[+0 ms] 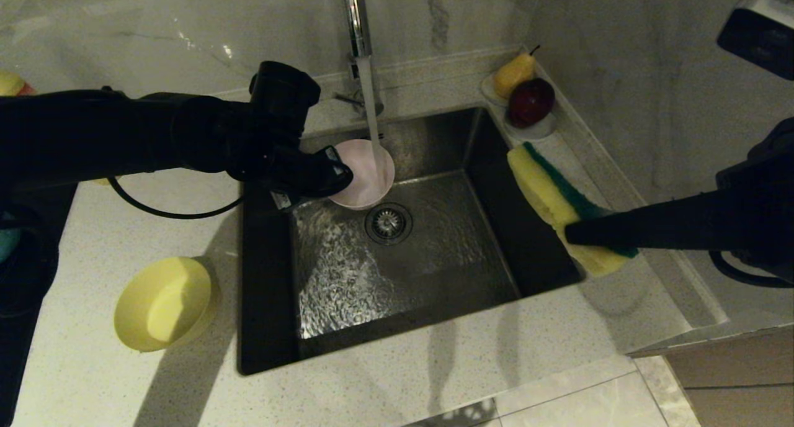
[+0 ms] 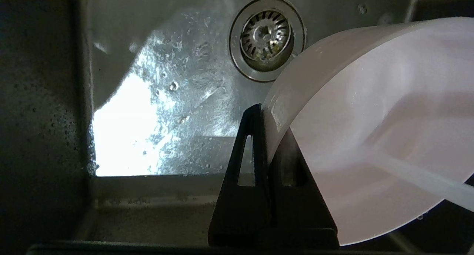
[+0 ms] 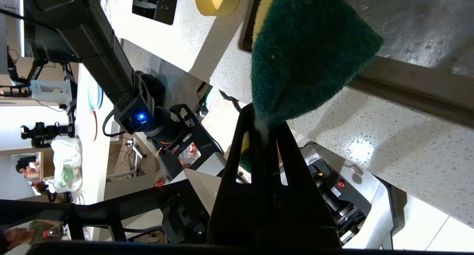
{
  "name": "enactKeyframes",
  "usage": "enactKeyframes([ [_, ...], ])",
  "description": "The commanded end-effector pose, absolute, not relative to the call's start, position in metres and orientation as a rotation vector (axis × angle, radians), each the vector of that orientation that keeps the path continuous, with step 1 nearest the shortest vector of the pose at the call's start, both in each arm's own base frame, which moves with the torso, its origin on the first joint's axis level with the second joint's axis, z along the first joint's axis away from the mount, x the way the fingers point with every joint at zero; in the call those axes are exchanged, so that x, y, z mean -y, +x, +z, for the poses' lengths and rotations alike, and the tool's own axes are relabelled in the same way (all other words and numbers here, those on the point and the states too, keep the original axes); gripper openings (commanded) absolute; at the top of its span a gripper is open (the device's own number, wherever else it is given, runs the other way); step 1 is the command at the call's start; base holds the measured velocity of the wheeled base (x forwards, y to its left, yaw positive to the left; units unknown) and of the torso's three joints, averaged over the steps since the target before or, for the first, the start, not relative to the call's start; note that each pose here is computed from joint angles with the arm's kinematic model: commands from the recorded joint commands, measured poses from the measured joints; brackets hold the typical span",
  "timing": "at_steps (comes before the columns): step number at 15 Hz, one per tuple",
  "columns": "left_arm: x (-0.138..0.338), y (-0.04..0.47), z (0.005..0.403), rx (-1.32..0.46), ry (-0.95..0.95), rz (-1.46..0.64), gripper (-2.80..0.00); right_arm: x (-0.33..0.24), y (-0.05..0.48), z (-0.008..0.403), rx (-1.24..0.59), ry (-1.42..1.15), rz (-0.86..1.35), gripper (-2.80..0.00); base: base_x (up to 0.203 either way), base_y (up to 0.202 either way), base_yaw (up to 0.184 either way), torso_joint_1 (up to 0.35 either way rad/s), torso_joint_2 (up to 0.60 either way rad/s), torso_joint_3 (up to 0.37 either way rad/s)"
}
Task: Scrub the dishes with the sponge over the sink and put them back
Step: Wash the bowl
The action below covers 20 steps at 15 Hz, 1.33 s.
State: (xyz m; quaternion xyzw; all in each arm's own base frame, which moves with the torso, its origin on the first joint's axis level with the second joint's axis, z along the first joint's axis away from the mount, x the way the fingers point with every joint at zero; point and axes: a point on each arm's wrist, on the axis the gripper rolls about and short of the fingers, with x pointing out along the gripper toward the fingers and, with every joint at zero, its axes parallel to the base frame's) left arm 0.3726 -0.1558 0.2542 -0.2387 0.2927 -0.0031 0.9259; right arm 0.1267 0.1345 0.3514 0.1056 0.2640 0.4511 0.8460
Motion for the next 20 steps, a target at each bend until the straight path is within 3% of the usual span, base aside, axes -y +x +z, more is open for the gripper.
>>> enactKeyframes([
  [1,0.159,0.376,0.248,-0.615,-0.488,-0.003,-2.80,-0.135,0.127,0.350,-0.566,0.222,0.952,-2.80,0.000,0.000,0.000,0.000,0.00,0.000],
  [15,0.168,0.346,0.259,-0.657,-0.509,-0.018,-2.80,-0.134,0.126,0.349,-0.569,0.222,0.950,-2.80,0.000,0.000,0.000,0.000,0.00,0.000],
  [20,0.137,0.322,0.296,-0.459,-0.482,0.077,-2.80,-0.135,0.127,0.347,-0.577,0.221,0.947,-2.80,0.000,0.000,0.000,0.000,0.00,0.000],
])
